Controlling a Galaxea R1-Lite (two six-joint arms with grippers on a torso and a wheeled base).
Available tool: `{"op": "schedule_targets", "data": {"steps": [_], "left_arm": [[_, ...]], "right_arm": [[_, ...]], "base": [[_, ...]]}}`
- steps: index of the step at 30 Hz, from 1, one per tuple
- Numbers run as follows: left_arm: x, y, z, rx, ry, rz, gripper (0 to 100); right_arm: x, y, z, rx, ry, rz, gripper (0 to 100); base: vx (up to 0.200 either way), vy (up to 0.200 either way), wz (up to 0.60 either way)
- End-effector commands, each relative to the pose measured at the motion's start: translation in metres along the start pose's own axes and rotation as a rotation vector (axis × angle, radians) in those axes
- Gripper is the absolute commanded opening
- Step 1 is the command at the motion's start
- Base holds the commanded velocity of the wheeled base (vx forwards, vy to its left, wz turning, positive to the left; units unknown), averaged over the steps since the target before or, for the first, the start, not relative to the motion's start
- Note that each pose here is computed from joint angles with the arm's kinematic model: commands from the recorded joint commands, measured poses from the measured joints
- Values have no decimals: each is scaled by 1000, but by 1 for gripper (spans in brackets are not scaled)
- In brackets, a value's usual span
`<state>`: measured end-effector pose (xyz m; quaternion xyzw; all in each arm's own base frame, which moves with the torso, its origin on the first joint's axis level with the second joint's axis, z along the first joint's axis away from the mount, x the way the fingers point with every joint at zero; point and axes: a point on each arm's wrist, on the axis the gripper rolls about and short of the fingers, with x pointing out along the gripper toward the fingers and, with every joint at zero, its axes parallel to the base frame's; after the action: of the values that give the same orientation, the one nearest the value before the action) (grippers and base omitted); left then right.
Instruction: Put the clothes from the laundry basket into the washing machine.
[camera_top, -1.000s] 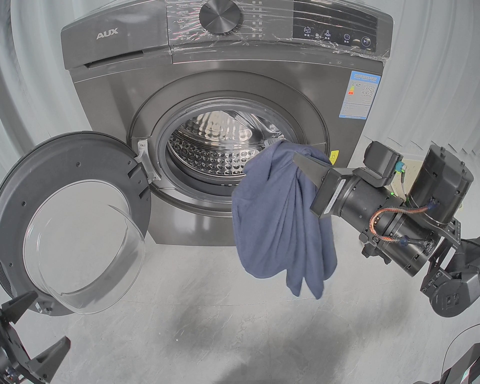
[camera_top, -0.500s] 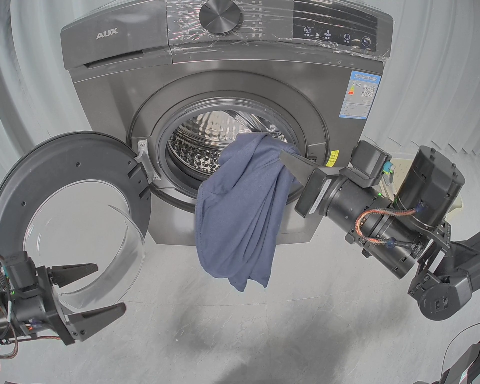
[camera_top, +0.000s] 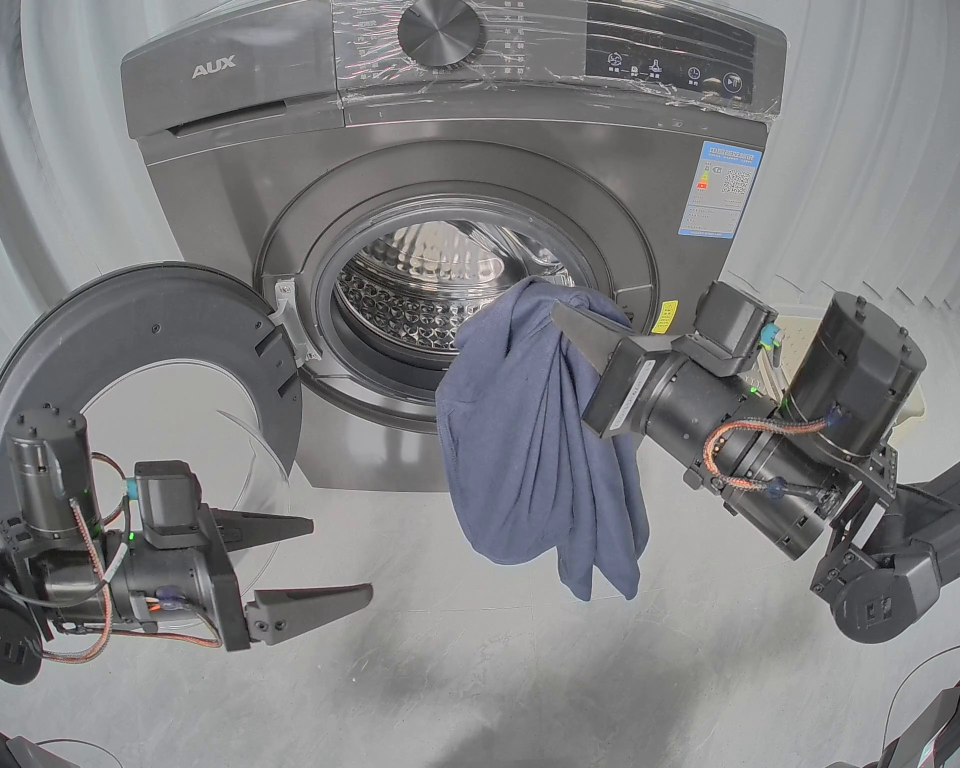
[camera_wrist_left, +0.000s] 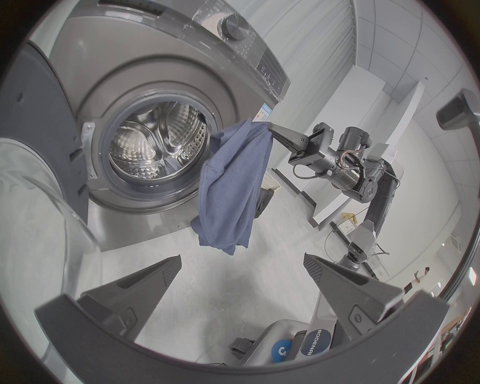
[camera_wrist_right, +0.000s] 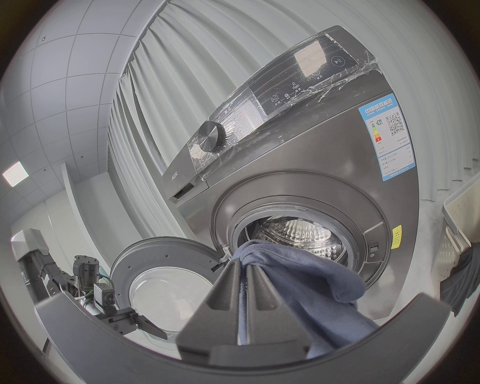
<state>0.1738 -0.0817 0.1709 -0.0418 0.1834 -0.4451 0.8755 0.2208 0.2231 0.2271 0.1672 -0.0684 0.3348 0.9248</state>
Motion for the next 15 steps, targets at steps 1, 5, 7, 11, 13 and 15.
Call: {"op": "schedule_targets", "data": {"steps": [1, 5, 7, 11, 13, 15], "left_arm": [[22, 9, 1, -38, 45, -16, 100], [28, 13, 1, -47, 59, -18, 100], [33, 16, 3, -48, 61, -18, 100], [41, 23, 4, -50, 62, -20, 100], [46, 26, 4, -47, 53, -21, 100], [52, 30, 4, -46, 45, -22, 100]], "right_arm": [[0, 1, 0, 0, 0, 2, 0], [0, 1, 1, -2, -1, 4, 0], [0, 1, 1, -2, -3, 6, 0], [0, 2, 0, -4, 1, 6, 0], [0, 2, 0, -3, 0, 10, 0], [0, 3, 0, -3, 0, 11, 0]], "base": [[0, 0, 0], [0, 0, 0], [0, 0, 0], [0, 0, 0], [0, 0, 0], [0, 0, 0]]}}
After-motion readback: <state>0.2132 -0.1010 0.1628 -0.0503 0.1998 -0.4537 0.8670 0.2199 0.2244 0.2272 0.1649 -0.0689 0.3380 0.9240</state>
